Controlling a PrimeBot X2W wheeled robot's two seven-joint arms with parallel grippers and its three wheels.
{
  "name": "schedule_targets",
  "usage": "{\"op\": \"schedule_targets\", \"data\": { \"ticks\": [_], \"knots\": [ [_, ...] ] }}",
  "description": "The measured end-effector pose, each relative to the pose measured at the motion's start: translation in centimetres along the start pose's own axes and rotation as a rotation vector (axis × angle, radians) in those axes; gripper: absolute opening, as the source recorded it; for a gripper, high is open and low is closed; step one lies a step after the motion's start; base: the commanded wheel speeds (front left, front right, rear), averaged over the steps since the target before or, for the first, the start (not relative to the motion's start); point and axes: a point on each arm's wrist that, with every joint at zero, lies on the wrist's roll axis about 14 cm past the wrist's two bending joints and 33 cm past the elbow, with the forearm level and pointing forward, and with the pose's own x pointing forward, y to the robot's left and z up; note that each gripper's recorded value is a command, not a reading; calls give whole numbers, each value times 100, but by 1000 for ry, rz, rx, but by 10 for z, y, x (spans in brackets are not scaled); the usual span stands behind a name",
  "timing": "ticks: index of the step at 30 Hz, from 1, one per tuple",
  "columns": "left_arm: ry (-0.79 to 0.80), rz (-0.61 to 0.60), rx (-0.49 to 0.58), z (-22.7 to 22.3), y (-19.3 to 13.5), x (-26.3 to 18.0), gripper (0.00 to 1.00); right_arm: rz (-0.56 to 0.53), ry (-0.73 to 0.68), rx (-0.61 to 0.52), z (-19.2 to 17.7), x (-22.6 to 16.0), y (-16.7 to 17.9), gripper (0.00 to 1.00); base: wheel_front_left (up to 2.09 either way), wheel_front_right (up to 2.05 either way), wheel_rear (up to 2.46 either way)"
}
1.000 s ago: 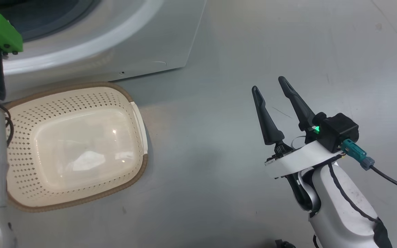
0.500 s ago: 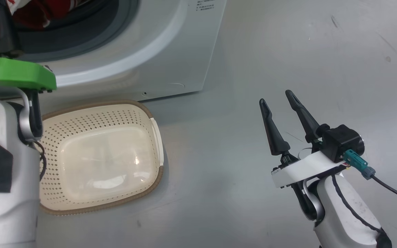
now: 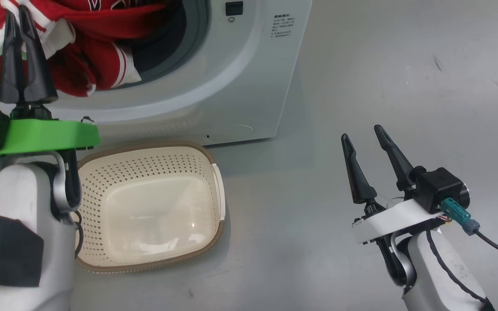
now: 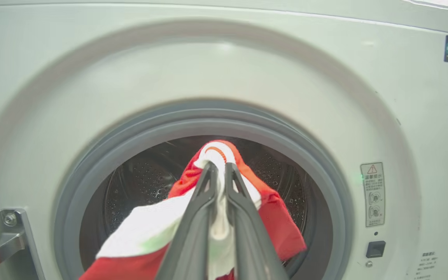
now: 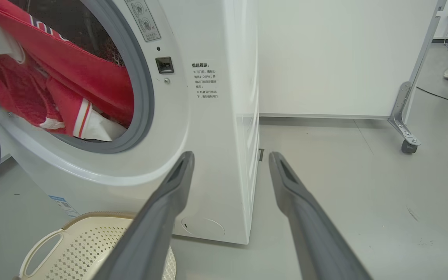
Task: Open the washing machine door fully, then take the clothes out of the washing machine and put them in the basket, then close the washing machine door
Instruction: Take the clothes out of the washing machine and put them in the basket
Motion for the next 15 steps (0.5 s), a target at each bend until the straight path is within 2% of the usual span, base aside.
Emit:
{"op": "schedule_targets", "data": {
  "ticks": [15],
  "knots": [
    [-166,17,37,79,-1,-43,0,15,-23,9,11,-21,12,100,0,0,0]
  ]
}}
